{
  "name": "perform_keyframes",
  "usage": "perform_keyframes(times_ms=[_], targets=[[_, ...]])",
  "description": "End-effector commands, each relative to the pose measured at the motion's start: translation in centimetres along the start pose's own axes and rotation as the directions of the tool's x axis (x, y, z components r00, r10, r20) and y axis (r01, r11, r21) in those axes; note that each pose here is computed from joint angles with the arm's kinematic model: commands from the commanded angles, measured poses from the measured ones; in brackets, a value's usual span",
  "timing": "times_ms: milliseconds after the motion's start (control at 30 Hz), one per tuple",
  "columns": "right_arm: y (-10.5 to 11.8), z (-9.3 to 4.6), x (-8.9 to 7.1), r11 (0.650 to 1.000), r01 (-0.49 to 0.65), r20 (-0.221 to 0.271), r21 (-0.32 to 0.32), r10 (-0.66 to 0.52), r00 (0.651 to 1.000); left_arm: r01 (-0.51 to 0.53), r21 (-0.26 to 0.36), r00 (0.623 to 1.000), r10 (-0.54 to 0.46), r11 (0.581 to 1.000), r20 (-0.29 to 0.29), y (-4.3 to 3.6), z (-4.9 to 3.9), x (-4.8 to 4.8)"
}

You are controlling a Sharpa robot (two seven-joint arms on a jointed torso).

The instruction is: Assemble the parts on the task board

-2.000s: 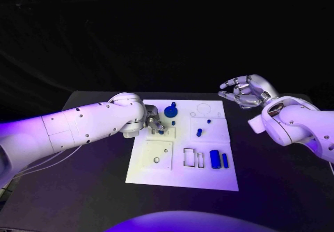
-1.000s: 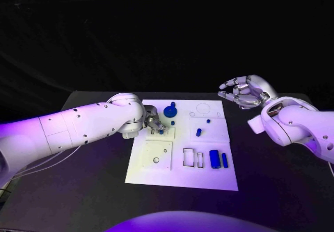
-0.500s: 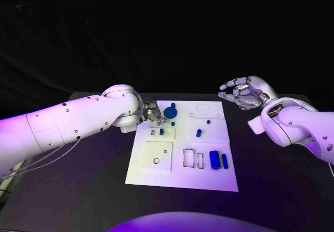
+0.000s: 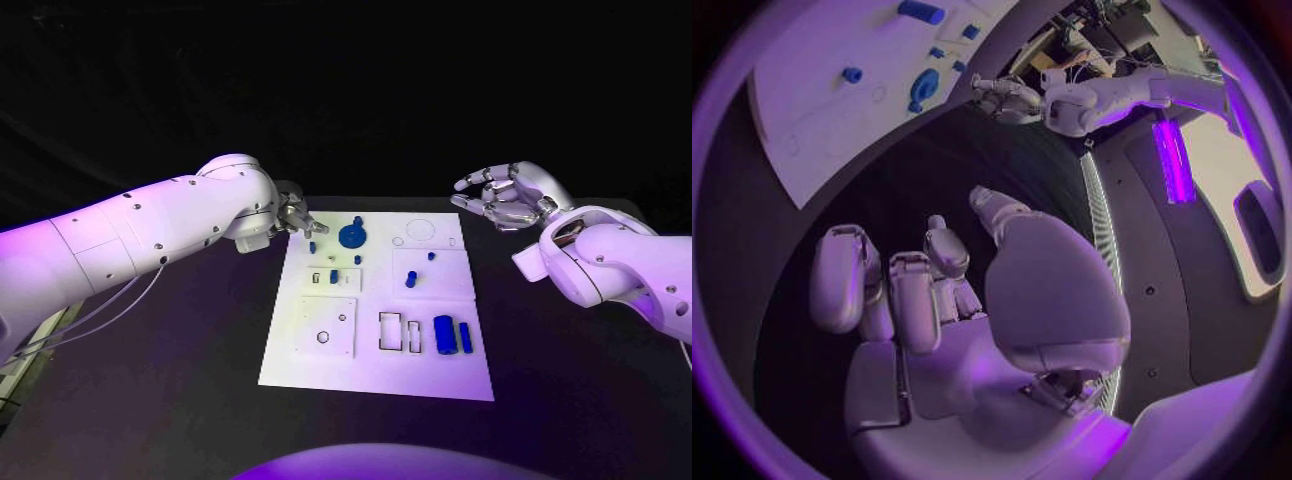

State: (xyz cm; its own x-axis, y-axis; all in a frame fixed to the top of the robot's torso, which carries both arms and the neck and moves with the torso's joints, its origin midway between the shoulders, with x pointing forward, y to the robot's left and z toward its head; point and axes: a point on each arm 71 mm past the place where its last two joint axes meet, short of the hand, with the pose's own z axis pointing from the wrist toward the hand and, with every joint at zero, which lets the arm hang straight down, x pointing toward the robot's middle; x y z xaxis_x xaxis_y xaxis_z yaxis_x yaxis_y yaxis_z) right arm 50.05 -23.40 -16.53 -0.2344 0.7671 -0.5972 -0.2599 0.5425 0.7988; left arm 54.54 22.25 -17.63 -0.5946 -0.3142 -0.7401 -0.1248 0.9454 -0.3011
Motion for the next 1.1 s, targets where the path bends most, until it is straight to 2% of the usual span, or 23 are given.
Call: perform_keyframes(times_ms=[33, 267, 533, 867, 1100], targets=[[0.1, 0.0, 0.1, 1.000, 0.000, -0.012, -0.009, 0.000, 1.000, 0.008, 0.018, 1.000, -0.008, 1.000, 0.005, 0.00, 0.35, -0.63], [0.1, 0.0, 0.2, 1.000, 0.000, -0.012, -0.009, 0.000, 1.000, 0.006, -0.010, 1.000, -0.007, 1.000, -0.005, 0.41, 1.28, -0.83], [0.1, 0.0, 0.2, 1.000, 0.000, -0.013, -0.010, 0.000, 1.000, -0.010, -0.047, 0.999, 0.008, 0.999, -0.036, 0.91, 2.41, -0.46], [0.1, 0.1, 0.2, 1.000, 0.000, -0.012, -0.008, 0.000, 1.000, -0.018, -0.057, 0.998, 0.015, 0.998, -0.063, 1.10, 2.75, -0.17], [0.0, 0.1, 0.3, 1.000, 0.000, -0.013, -0.008, 0.000, 1.000, -0.026, -0.051, 0.996, 0.021, 0.998, -0.092, 0.92, 2.83, 0.21]])
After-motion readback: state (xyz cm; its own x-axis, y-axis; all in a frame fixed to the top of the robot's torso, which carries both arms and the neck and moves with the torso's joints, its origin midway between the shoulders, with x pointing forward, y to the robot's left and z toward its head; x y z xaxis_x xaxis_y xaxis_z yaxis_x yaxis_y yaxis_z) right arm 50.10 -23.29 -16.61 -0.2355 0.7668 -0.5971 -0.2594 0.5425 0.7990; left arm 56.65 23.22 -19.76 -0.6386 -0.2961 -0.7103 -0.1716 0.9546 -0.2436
